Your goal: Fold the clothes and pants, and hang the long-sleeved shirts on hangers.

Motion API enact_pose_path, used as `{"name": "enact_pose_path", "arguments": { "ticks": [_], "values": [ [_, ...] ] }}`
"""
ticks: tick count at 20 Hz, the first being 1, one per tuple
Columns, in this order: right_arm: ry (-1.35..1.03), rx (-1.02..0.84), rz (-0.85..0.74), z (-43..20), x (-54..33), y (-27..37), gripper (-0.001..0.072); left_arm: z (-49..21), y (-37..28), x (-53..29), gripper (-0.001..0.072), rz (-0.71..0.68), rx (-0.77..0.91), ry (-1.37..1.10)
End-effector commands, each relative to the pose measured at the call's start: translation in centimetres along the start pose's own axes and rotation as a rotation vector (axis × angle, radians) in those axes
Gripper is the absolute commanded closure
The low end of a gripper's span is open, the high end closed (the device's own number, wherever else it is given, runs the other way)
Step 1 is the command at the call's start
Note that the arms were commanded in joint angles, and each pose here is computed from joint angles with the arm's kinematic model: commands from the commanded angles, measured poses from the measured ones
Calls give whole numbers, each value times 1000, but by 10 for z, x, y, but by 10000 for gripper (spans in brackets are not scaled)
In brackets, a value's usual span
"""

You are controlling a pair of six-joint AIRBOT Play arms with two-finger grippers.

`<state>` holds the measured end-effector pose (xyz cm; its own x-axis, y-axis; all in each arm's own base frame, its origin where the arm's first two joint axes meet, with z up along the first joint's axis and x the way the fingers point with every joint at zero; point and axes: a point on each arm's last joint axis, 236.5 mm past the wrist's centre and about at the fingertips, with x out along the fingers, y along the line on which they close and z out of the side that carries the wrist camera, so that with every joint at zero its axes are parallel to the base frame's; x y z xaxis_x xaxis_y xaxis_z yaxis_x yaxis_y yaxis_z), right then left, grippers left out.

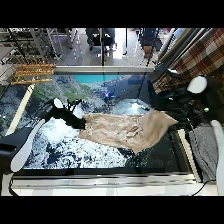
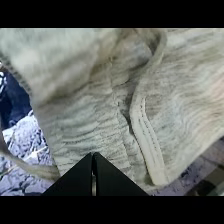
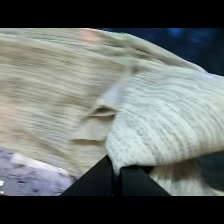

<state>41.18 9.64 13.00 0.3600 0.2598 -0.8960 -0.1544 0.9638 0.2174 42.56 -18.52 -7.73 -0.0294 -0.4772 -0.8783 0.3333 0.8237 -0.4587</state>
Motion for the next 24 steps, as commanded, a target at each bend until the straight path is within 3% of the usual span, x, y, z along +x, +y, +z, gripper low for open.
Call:
{"name": "enact_pose_path", "arguments": {
  "ticks": [1, 8, 9, 10, 11, 13, 16, 20, 21, 23, 24],
  "values": [
    [-41, -73, 119, 7, 28, 114, 700, 8, 10, -13, 687, 6, -13, -29],
    [-151, -117, 411, -2, 180, 311, 695, -29, -1, -187, 686, 17, -9, -134],
    [-142, -148, 457, -7, 189, 331, 598, -30, -2, -199, 686, 29, -6, -163],
    [-115, -190, 504, -11, 189, 347, 355, -31, -3, -205, 686, 36, -3, -177],
    [-108, -241, 528, -8, 179, 351, 238, -31, -4, -206, 686, 37, -1, -180],
    [-126, -281, 486, 22, 150, 324, 243, -30, -6, -201, 686, 32, 2, -169],
    [-114, -215, 363, 68, 98, 219, 242, -28, -12, -182, 686, 11, 17, -122],
    [121, -33, 239, 30, 76, 81, 241, -27, -30, -133, 686, -32, 74, -8],
    [170, -3, 262, 15, 77, 70, 239, -26, -35, -117, 686, -42, 95, 24],
    [230, 28, 398, -6, 85, 88, 157, -22, -42, -89, 683, -53, 118, 59],
    [247, 33, 460, -14, 92, 104, 133, -17, -43, -77, 637, -52, 123, 59]
  ]
}}
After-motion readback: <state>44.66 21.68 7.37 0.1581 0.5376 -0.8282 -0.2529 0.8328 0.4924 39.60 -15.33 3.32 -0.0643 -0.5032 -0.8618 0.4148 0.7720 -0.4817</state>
